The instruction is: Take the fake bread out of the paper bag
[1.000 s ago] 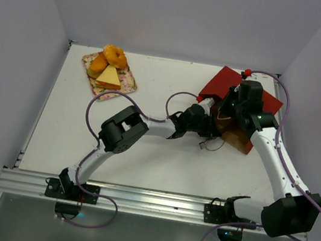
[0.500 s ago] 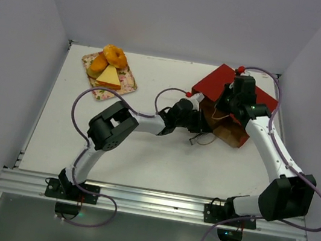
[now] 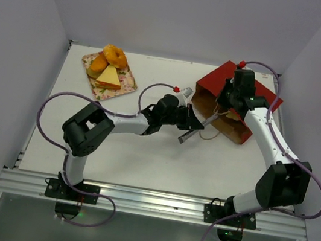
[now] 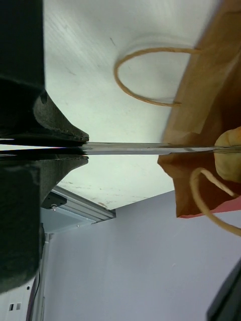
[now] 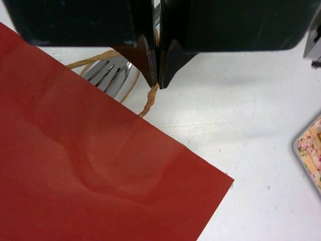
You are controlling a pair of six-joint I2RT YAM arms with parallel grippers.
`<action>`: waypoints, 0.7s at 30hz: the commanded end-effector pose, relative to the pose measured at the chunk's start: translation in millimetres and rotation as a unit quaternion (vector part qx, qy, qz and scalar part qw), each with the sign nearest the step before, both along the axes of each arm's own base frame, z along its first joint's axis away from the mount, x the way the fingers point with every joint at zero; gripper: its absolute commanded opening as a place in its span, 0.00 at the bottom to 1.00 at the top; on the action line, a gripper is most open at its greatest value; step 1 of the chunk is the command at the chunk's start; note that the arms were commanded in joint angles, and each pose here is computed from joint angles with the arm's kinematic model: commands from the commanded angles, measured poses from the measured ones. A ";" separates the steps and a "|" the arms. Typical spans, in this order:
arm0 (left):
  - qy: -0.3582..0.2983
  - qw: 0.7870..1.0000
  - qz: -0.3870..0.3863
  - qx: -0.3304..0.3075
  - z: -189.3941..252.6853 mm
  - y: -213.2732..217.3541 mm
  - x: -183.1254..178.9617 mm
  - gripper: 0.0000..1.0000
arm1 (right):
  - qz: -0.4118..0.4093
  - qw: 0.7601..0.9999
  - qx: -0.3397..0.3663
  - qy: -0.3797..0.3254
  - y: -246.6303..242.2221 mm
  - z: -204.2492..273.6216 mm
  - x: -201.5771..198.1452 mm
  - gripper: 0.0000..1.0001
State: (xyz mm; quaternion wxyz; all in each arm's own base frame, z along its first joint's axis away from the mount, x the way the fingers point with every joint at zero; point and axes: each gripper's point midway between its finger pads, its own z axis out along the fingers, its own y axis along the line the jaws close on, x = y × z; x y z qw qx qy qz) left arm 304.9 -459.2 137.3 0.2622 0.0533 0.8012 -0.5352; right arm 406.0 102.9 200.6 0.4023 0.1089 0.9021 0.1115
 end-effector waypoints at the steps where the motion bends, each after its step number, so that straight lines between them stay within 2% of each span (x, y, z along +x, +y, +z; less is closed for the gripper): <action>1: -0.043 0.999 0.013 -0.020 36.7 15.4 -1.2 0.04 | -0.005 0.999 -0.002 -0.041 -2.1 27.9 18.8 0.00; 11: -0.031 0.999 0.033 0.028 -2.8 59.1 -30.2 0.04 | -0.002 0.999 0.017 -0.040 5.6 23.3 27.0 0.00; 21: -0.046 0.994 0.055 0.084 -9.1 109.5 -49.4 0.05 | -0.009 0.999 0.013 -0.037 1.3 18.6 19.6 0.00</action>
